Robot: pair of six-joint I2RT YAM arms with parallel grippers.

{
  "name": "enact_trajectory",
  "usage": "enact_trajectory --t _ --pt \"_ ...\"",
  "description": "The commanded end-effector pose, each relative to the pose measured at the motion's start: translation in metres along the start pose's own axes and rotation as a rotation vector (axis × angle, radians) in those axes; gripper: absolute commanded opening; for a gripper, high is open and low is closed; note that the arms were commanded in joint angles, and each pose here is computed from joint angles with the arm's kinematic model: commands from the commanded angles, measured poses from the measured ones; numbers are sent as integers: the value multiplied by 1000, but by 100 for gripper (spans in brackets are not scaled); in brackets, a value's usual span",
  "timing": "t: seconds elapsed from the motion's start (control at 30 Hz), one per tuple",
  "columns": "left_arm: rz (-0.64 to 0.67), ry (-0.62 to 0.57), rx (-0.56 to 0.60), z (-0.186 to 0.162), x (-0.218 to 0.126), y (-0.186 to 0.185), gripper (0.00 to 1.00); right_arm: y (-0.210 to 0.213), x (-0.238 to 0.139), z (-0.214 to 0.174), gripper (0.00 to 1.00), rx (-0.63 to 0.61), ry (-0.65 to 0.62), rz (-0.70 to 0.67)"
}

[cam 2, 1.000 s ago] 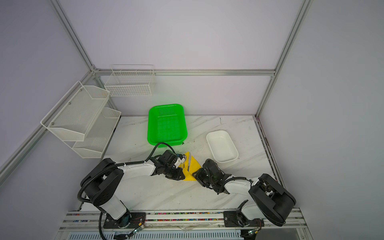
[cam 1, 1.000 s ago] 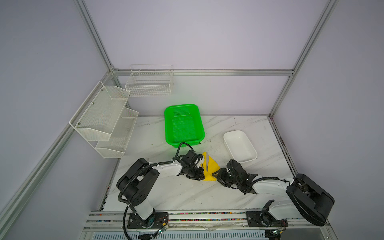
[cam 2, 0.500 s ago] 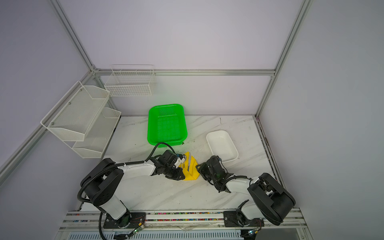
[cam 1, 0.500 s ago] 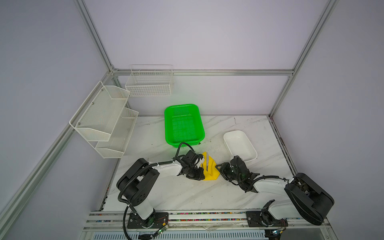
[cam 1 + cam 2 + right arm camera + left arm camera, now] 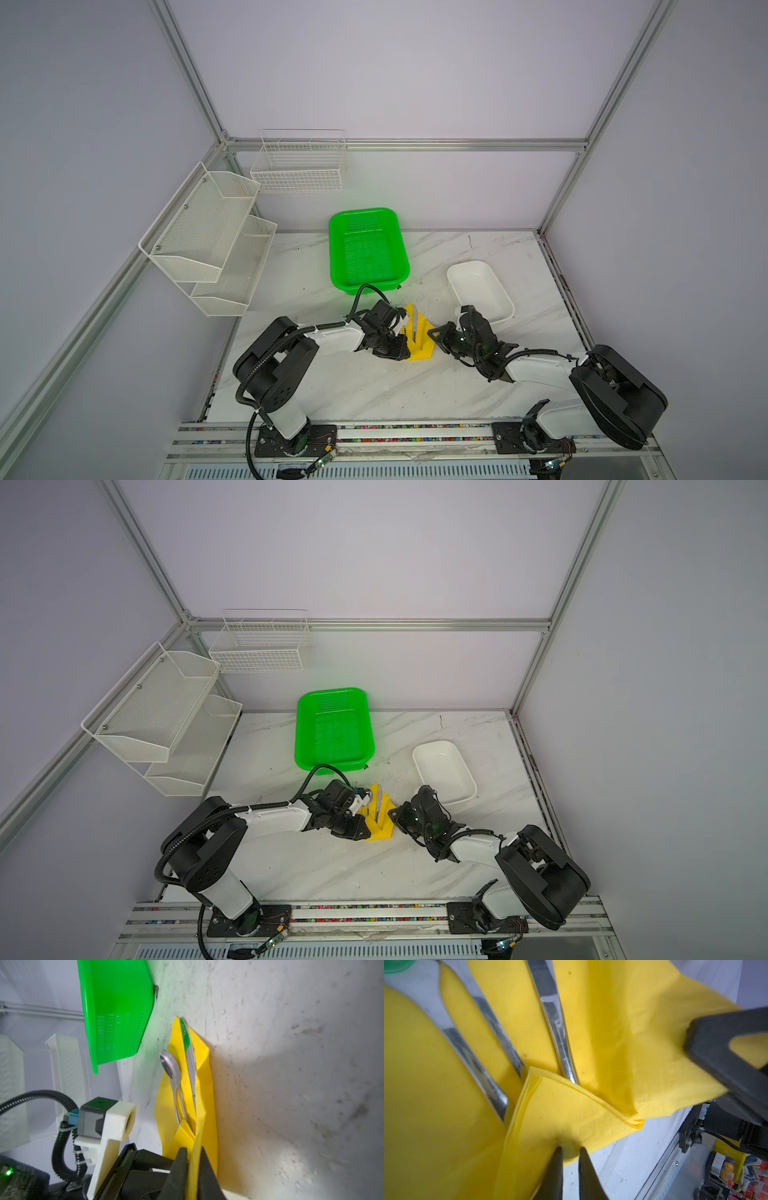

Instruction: Place the utensils on the paper napkin and roll it up

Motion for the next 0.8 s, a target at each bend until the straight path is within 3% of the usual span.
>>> enact_trajectory --t 0.0,0.4,0.77 --pt "-11 -113 27 28 -18 -15 16 14 4 0 10 -39 21 5" --pt "17 -128 0 29 -19 -13 15 27 22 -11 6 -107 19 -107" --pt "-135 -172 104 38 -27 -34 17 13 7 -6 6 -47 -55 -161"
Point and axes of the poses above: each gripper's point midway between its finger pads, its own x axis out along the fingers, its own y axis along the line the jaws close on, z = x × y, the point moved 7 cm from there along -x, back along the fingers, and after that the axes turned 11 degrees about x, right-handed, at the moved point
